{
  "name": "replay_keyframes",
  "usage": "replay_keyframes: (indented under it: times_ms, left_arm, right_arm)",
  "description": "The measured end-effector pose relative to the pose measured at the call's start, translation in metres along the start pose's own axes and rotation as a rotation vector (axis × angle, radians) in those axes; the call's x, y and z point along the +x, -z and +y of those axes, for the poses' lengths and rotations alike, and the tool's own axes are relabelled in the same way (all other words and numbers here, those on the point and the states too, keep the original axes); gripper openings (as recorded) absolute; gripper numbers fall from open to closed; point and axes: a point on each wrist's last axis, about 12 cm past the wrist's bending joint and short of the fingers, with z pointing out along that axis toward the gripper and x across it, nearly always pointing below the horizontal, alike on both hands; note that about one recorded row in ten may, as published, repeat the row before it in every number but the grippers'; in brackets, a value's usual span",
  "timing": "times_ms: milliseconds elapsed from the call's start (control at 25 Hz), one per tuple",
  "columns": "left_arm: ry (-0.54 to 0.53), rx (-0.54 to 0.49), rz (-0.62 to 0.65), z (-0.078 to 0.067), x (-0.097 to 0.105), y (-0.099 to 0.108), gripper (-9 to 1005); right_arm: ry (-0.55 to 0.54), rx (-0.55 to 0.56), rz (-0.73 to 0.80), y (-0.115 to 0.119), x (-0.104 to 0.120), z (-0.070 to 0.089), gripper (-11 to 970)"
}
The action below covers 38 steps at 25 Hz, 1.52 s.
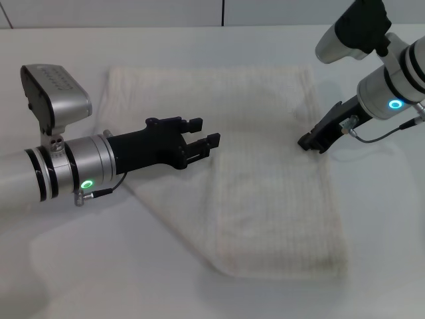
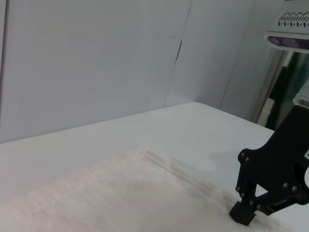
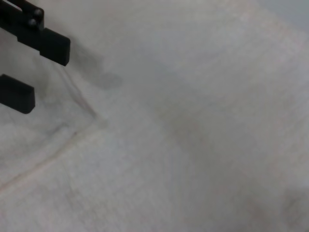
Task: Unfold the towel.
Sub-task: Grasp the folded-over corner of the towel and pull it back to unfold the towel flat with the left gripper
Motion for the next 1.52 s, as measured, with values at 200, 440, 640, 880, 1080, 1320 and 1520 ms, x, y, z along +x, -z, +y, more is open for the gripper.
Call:
replay_keyframes:
  times_ms: [200, 440, 640, 880, 1080, 1320, 1520]
  left_arm:
    - [0.002, -0.001, 0.001, 0.0, 0.0, 0.0, 496]
    - [0.002, 0.001, 0.004, 0.0, 0.001, 0.0, 496]
    - [0.002, -0.001, 0.007, 0.0, 0.001, 0.0, 496]
    - [-0.006, -0.009, 0.051, 0.001, 0.001, -0.008, 495]
    - [-0.01, -0.009, 0.068, 0.001, -0.001, -0.013, 495]
    - [-0.024, -0.008, 0.104, 0.001, -0.001, -0.019, 495]
    - [-0.025, -0.014, 0.117, 0.001, 0.0, -0.02, 494]
  right_arm:
    - [0.0, -0.001, 0.001, 0.0, 0.001, 0.0, -1]
    - [0.0, -0.001, 0.002, 0.0, 0.001, 0.0, -1]
    - [0.0, -0.001, 0.002, 0.0, 0.001, 0.0, -1]
    - [0.002, 0.0, 0.001, 0.0, 0.0, 0.0, -1]
    - [0.003, 0.0, 0.0, 0.0, -0.001, 0.0, -1]
    - [0.002, 0.0, 0.0, 0.0, -0.002, 0.0, -1]
    - [0.002, 0.001, -0.001, 0.0, -0.002, 0.0, -1]
